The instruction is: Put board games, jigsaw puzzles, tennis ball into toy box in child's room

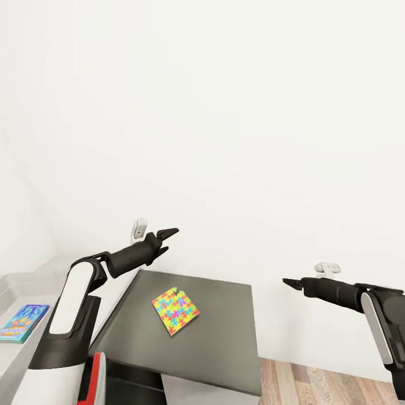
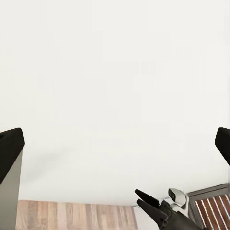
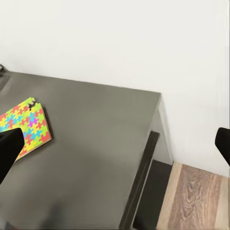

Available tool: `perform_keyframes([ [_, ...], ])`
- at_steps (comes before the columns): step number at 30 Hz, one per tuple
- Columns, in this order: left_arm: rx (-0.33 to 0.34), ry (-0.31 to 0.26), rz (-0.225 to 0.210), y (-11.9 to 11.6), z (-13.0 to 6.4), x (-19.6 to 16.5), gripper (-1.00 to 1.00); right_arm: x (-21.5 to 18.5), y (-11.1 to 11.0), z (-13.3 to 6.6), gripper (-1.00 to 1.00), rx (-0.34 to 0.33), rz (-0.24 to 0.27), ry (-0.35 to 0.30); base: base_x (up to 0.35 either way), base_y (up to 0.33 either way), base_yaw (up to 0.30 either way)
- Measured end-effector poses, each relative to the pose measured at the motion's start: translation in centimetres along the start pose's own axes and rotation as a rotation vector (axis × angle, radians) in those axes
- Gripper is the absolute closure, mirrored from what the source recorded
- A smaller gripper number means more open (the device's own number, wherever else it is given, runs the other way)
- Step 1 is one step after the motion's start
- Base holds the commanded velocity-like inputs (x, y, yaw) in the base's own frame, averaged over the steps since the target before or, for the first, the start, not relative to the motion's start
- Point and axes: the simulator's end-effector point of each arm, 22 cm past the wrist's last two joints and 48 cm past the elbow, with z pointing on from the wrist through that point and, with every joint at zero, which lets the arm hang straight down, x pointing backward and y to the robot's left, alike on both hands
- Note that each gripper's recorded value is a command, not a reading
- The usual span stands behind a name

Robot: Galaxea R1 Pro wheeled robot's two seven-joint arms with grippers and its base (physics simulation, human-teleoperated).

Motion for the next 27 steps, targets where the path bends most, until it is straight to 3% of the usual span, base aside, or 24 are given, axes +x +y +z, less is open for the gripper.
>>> perform_keyframes([
  [13, 0.008, -0.009, 0.008, -0.74, -0.40, -0.21, -1.00, -0.59, 0.28, -0.59, -1.00, -0.002, -0.005, -0.016, -0.003, -0.003, -0.210],
  [27, 0.007, -0.013, 0.012, -0.96, -0.52, -0.38, -1.00, -0.79, 0.44, -0.83, -1.00, -0.004, -0.007, -0.023, -0.150, -0.168, -0.049],
])
